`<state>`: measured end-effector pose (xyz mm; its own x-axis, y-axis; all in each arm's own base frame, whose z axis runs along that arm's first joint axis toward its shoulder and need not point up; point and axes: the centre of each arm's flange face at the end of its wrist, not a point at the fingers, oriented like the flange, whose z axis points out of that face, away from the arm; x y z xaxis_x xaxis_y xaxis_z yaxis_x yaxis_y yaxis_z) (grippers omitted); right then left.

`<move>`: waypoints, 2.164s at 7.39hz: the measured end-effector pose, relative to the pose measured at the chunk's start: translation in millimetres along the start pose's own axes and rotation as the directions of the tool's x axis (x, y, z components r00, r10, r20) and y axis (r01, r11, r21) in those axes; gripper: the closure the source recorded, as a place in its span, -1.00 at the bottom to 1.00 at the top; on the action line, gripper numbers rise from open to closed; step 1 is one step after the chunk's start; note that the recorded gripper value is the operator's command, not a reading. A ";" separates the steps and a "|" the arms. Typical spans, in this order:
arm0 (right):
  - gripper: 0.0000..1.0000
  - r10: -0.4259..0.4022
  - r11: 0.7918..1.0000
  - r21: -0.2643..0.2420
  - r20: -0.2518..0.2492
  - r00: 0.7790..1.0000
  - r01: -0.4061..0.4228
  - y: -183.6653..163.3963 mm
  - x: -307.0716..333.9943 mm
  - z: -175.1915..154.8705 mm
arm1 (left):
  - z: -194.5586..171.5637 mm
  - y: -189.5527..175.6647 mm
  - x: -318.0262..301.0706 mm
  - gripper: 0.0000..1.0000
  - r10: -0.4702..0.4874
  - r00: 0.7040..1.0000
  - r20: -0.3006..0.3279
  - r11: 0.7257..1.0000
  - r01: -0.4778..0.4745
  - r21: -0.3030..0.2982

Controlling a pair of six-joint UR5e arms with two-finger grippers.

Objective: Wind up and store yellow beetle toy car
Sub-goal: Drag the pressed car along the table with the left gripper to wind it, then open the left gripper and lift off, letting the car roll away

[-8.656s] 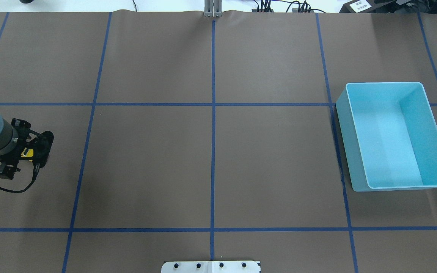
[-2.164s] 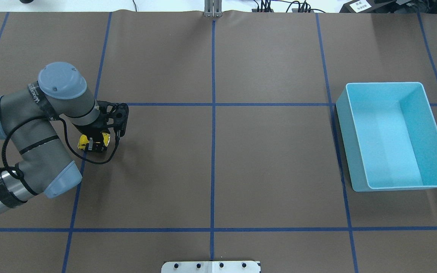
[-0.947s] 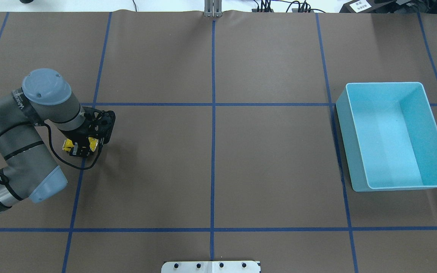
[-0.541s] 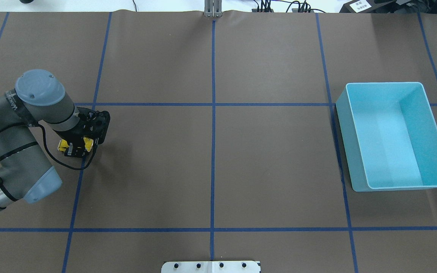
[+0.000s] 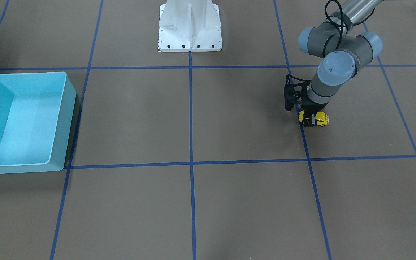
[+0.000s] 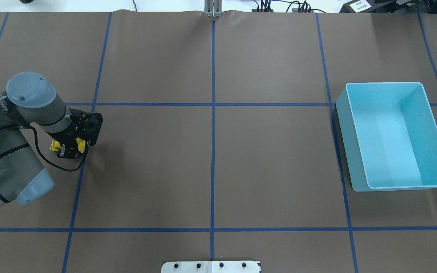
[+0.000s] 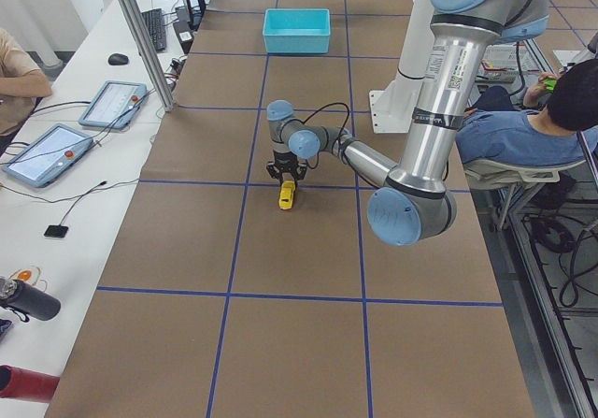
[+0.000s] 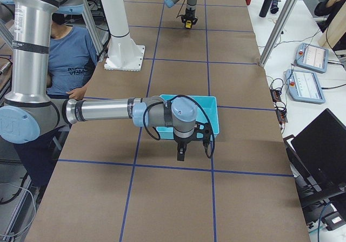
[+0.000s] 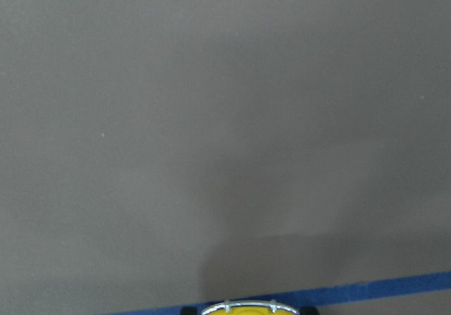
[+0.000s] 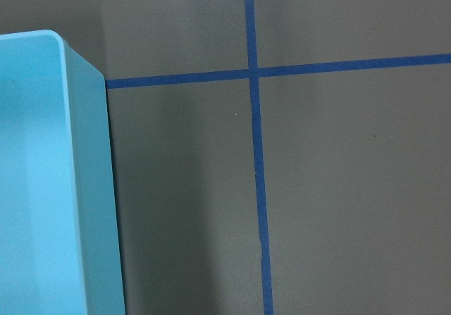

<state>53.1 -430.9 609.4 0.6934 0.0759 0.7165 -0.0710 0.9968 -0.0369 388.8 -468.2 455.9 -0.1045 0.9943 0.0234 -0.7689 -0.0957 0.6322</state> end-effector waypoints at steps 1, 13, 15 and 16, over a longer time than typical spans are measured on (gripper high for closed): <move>-1.00 0.002 1.000 -0.001 0.001 1.000 -0.002 0.0 0.7 0.8 | 1.4 5.7 1.7 1.00 0.002 1.000 0.001 1.000 -0.002 -0.001; -1.00 -0.002 1.000 -0.011 -0.001 1.000 0.002 -1.9 -1.3 4.5 | 8.8 56.6 11.4 1.00 0.030 0.999 0.024 1.000 -0.030 0.004; -1.00 -0.002 1.000 -0.011 -0.001 1.000 0.002 -1.9 -1.4 4.4 | 9.8 63.0 13.6 1.00 0.038 0.999 0.023 0.999 -0.038 0.000; -1.00 -0.003 1.000 -0.010 0.000 1.000 0.003 -2.1 -1.7 4.2 | 9.5 64.4 13.6 1.00 0.040 0.999 0.024 0.999 -0.040 0.000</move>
<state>49.1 -433.3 611.3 0.6939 0.0733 0.7163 -0.0619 0.9972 -0.0421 343.8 -460.3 504.2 -0.1200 0.9905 0.0667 -0.7643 -0.1351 0.6305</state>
